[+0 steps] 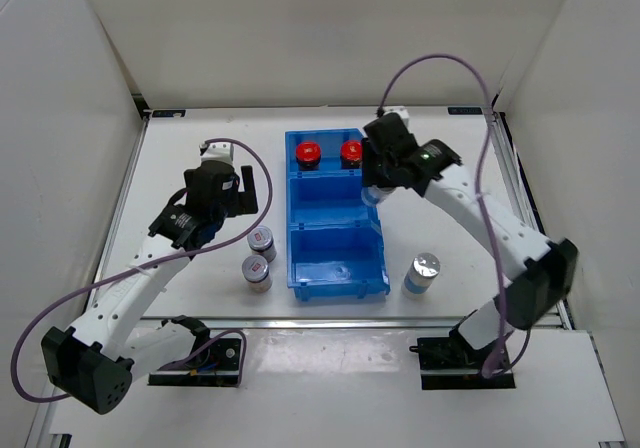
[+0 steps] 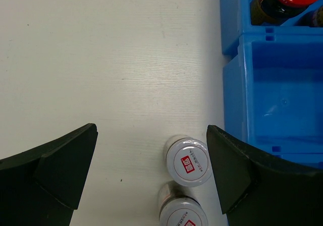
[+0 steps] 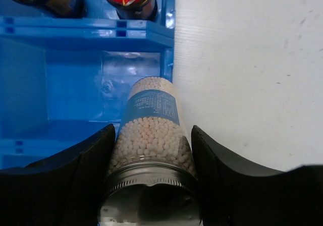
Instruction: Organize the condiment bottles
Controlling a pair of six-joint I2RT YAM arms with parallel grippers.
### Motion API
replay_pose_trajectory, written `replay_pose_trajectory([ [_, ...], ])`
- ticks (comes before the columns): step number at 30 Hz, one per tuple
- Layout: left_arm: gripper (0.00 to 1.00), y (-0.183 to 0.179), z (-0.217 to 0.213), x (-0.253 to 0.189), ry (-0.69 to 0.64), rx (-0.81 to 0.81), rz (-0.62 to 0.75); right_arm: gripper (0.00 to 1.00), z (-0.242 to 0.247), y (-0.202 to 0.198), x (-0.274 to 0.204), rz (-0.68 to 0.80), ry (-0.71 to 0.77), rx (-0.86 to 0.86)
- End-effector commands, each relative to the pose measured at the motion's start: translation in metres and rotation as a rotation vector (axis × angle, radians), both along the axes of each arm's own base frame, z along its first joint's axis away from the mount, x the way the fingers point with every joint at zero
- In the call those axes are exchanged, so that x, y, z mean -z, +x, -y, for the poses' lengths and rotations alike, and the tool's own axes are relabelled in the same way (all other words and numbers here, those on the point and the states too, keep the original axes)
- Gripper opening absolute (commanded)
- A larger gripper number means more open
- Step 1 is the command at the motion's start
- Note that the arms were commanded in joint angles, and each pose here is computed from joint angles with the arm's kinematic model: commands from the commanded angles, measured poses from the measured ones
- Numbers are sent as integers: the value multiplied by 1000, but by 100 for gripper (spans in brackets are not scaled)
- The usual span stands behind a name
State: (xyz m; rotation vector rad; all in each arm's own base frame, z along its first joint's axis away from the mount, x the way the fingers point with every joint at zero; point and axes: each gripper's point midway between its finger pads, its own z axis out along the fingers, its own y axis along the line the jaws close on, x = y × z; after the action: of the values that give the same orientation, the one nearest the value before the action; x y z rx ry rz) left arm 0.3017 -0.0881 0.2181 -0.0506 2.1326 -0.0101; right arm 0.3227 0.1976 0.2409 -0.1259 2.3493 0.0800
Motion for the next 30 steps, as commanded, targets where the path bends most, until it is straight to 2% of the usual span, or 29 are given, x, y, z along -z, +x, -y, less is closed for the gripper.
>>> replay_pose_trajectory([
  [1, 100, 4, -1, -22, -28, -14, 63, 0, -32, 24, 21, -17, 0, -61],
  [7, 100, 4, -3, -23, -16, -17, 65, 2, -58, 39, 72, -111, -22, -107],
  [9, 100, 4, -3, -23, -8, -12, 65, 12, -62, 39, 88, -154, -30, -121],
  [10, 100, 4, -3, -23, -8, -12, 65, 22, -64, 40, 85, -147, -24, -121],
  [11, 100, 4, -3, -23, -8, -12, 65, 36, -66, 39, 91, -164, -19, -119],
  [12, 100, 3, -1, -22, -14, -2, 62, 44, -61, 40, 92, -173, -24, -109],
  [13, 100, 3, -1, -22, -14, -2, 62, 44, -64, 38, 93, -184, -10, -123],
  [15, 100, 3, 1, -22, -19, 7, 59, 57, -66, 37, 93, -189, -4, -129],
  [16, 100, 3, 1, -22, -19, 7, 59, 72, -66, 37, 90, -187, -3, -129],
  [17, 100, 3, 0, -22, -12, 12, 59, 96, -63, 37, 84, -176, -4, -112],
  [18, 100, 3, 0, -22, -11, 12, 59, 100, -54, 39, 72, -151, -31, -84],
  [22, 100, 4, 1, -19, -7, 12, 51, 100, -28, 43, 25, -50, -83, -4],
  [26, 100, 4, -1, -20, -3, 4, 53, 100, 22, 17, -23, 33, -133, 123],
  [28, 100, 3, -1, -23, -9, 4, 65, 100, 53, -13, -29, 22, -121, 203],
  [30, 100, 1, -2, -22, -9, 4, 66, 100, 64, -46, 7, -83, -122, 187],
])
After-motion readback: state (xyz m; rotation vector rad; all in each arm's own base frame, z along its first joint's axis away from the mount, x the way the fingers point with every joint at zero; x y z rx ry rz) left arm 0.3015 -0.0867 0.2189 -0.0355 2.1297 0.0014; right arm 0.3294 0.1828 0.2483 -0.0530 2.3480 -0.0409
